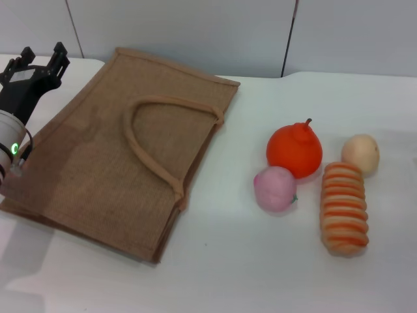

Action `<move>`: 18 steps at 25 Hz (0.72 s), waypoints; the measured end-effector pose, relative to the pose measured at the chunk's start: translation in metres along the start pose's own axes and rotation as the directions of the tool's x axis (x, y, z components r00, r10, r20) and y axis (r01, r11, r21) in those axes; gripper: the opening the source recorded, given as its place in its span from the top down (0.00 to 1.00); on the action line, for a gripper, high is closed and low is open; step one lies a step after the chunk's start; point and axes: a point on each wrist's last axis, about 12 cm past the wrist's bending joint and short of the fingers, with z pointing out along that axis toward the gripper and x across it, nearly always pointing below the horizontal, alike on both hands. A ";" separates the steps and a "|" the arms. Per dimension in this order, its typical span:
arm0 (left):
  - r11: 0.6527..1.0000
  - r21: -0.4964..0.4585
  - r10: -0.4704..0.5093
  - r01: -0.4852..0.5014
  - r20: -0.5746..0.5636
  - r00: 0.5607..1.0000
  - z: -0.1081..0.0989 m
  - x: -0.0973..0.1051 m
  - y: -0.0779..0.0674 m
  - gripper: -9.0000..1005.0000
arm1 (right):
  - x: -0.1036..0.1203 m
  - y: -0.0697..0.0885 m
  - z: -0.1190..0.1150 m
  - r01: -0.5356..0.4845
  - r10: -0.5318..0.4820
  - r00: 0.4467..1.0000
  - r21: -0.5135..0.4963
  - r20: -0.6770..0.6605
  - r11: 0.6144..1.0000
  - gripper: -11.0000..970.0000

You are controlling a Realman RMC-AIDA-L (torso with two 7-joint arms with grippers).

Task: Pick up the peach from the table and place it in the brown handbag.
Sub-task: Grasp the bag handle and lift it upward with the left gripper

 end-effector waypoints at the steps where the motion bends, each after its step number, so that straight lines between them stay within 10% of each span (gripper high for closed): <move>1: 1.000 0.000 0.000 0.000 0.000 1.000 0.000 0.000 0.000 0.31 | 0.000 0.000 0.000 0.000 0.000 1.000 0.000 0.000 1.000 0.08; 18: 0.999 0.009 -0.046 0.046 -0.018 0.999 0.001 0.001 0.000 0.31 | 0.000 0.000 0.000 0.000 0.000 1.000 0.001 0.000 1.000 0.08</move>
